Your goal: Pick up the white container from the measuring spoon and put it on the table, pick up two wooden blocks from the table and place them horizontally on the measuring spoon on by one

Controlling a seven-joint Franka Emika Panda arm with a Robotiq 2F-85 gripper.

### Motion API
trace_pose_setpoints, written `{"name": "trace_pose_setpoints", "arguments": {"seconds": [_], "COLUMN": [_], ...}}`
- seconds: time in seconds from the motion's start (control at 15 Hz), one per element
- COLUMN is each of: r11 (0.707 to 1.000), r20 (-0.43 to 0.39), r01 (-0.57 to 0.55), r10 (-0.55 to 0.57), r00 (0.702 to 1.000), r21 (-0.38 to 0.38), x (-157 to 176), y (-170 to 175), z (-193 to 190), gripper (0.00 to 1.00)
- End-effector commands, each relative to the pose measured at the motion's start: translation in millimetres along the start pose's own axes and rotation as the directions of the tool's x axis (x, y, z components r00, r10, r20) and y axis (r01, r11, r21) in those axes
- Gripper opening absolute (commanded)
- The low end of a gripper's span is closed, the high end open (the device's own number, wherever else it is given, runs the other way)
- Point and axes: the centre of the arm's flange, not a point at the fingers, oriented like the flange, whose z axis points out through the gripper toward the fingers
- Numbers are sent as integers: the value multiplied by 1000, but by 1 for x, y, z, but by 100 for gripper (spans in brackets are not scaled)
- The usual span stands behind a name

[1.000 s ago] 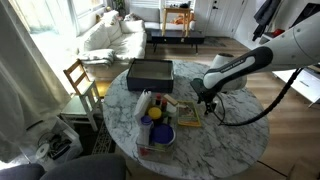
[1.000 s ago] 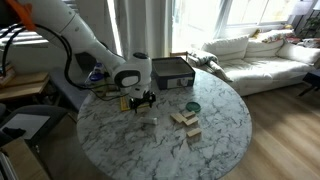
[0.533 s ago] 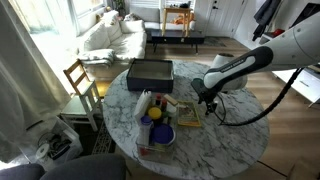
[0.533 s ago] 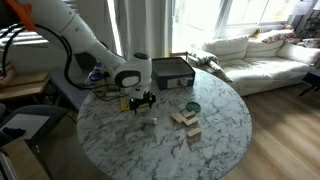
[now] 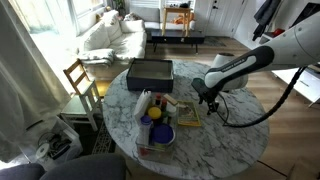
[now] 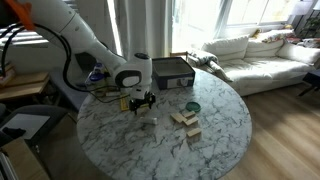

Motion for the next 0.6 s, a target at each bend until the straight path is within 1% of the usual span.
{"name": "trace_pose_setpoints", "arguments": {"seconds": [0.0,0.33,0.53], "r11": [998,992,984], "r20": [-5,-3,-3], "r01": [52,125,173], "r10": [-52,-125,-173], "r00": [999,992,985], "r21": [-25,-21,-35], "x": [8,8,7], "y": [4,5,8], "z": [-5,-12,-8], "gripper": [100,100,100]}}
